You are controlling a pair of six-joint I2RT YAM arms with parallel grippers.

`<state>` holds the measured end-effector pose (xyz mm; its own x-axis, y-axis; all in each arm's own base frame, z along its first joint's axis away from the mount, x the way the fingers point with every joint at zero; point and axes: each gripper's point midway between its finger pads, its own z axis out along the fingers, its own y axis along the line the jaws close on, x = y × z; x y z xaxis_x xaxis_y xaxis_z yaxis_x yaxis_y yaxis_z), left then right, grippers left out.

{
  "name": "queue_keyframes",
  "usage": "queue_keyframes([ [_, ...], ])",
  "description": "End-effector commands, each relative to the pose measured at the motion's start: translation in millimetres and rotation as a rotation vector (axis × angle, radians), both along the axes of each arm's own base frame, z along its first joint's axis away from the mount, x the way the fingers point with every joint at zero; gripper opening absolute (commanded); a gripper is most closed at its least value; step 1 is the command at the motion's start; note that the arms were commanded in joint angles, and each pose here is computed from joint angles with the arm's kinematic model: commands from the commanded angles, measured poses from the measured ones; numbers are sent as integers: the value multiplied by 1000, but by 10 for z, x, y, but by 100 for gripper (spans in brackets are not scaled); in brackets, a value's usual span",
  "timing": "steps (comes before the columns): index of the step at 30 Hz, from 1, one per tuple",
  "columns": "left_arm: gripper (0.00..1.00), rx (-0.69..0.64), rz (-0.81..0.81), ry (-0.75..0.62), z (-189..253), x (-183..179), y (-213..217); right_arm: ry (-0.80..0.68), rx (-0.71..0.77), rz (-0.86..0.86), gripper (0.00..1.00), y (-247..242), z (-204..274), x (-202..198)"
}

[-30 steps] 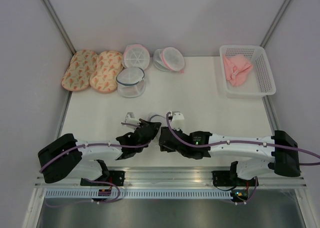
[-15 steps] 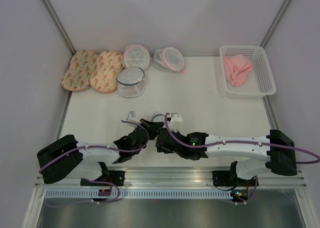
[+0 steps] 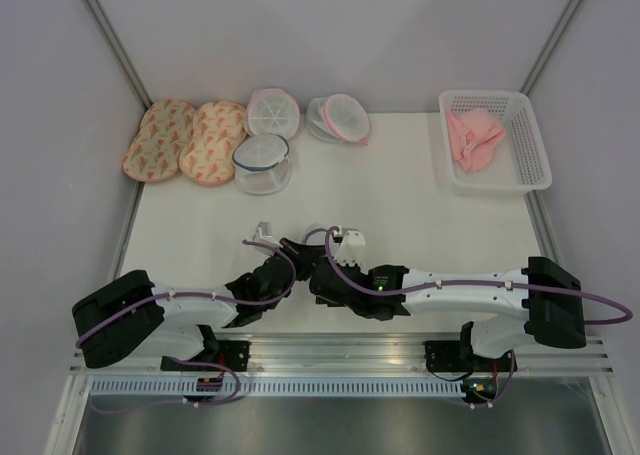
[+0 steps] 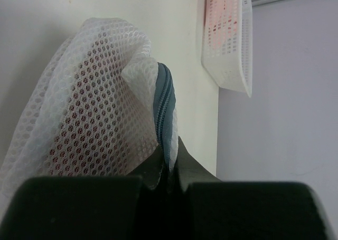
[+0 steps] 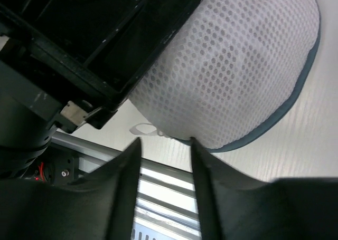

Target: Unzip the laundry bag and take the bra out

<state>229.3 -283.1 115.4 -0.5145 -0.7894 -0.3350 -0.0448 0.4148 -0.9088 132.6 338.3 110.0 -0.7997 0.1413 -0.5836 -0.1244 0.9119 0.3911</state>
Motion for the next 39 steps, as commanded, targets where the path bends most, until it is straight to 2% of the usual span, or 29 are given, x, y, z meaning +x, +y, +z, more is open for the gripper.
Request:
queue_keyframes([
  [1,2,-26,-60,-52,116,-83,-40,-32,-29,-60,42,-107,16,125],
  [2,2,-18,-69,-63,127,-95,-49,-33,-38,-53,34,-117,-11,142],
  [5,2,-18,-83,-77,135,-117,-39,-19,-60,-37,21,-144,-92,168],
  [6,2,-24,-97,-85,150,-139,-47,-14,-71,-32,21,-162,-117,174],
  [7,2,-30,-105,-87,164,-150,-55,-5,-83,-29,26,-187,-166,190],
  [8,2,-38,-124,-94,189,-175,-75,0,-97,-12,27,-199,-205,188],
  [10,2,-44,-142,-105,219,-197,-94,14,-107,-7,27,-229,-277,216],
  [13,2,-60,-130,-81,164,-219,-42,6,-138,-11,16,-302,-321,244],
  [14,2,-62,-112,-73,137,-210,-6,5,-139,-13,4,-315,-315,248],
  [16,2,-72,-71,-28,22,-211,92,-2,-108,-12,0,-332,-246,239],
  [18,2,-73,-8,13,-80,-177,202,-7,-58,6,12,-314,-214,194],
  [19,2,-80,12,34,-113,-171,230,-23,-19,9,24,-318,-105,184],
  [20,2,-70,32,42,-158,-157,268,-38,-6,19,44,-312,-67,178],
  [24,2,-82,35,65,-236,-153,245,-46,-69,102,68,-331,-147,80],
  [28,2,-120,37,158,-411,-204,205,-35,-81,123,69,-316,-311,68],
  [32,2,-86,87,308,-787,-301,314,-31,-89,113,63,-361,-441,166],
  [36,2,-103,50,302,-813,-357,302,-27,-162,90,54,-515,-625,374],
  [39,24,-88,14,312,-854,-419,288,-18,-182,86,48,-607,-734,519],
])
